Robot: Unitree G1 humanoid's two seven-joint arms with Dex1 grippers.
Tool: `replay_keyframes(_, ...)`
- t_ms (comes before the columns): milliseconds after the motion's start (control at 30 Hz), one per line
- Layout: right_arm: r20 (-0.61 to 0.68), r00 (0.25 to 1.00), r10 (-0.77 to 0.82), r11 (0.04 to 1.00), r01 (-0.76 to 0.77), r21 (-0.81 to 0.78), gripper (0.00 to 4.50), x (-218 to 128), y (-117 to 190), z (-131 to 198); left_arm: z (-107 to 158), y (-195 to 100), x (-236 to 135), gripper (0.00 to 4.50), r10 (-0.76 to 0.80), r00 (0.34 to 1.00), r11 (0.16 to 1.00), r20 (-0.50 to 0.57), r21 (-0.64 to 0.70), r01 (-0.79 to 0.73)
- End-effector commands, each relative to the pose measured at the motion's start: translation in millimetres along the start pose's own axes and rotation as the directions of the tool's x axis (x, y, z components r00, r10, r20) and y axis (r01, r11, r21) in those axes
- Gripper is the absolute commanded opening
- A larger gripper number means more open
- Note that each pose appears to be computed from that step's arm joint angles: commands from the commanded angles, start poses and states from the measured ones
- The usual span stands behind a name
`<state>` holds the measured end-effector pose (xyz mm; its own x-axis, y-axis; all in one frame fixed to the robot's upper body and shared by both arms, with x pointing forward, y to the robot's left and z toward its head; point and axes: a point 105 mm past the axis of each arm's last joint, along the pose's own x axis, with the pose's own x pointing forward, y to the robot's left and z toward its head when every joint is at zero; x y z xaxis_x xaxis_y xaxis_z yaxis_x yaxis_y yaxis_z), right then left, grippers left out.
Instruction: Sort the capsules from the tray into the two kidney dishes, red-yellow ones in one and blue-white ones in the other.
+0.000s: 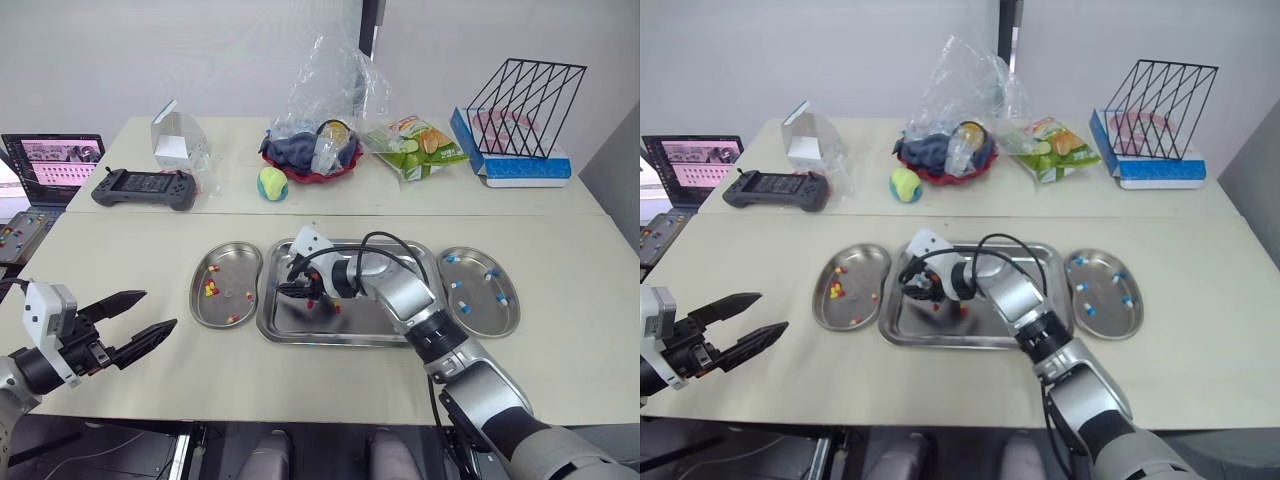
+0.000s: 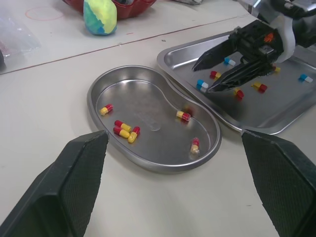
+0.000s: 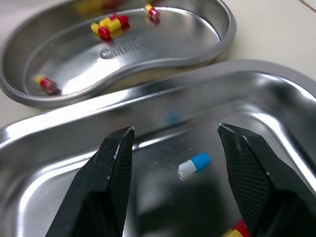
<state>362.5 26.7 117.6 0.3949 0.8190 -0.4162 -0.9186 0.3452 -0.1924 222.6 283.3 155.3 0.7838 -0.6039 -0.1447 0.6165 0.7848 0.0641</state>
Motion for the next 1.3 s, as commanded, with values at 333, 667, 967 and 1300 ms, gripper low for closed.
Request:
replay_keyframes(333, 0.016, 1.000, 0.011, 0.999, -0.011, -0.047, 3.01, 4.9, -4.4, 12.0, 17.3, 4.3, 1.2, 4.50, 0.005, 1.000, 0.997, 0.013, 0.076, -0.006)
replay_keyframes(667, 0.005, 1.000, 0.015, 0.999, -0.014, -0.029, 2.75, 6.6, -2.6, 6.7, 17.2, 7.3, 0.4, 4.50, 0.020, 1.000, 0.996, 0.006, 0.087, -0.021)
replay_keyframes(967, -0.010, 1.000, -0.006, 0.999, 0.006, -0.037, 0.42, 5.2, -7.1, 1.9, 22.2, 11.2, 3.8, 4.50, 0.025, 0.999, 0.994, 0.022, 0.101, -0.027)
replay_keyframes(1300, 0.037, 0.999, 0.020, 0.999, -0.019, -0.032, 0.42, 0.3, -3.3, 13.9, 20.9, 12.6, 6.4, 4.50, 0.019, 1.000, 0.995, 0.019, 0.102, -0.020)
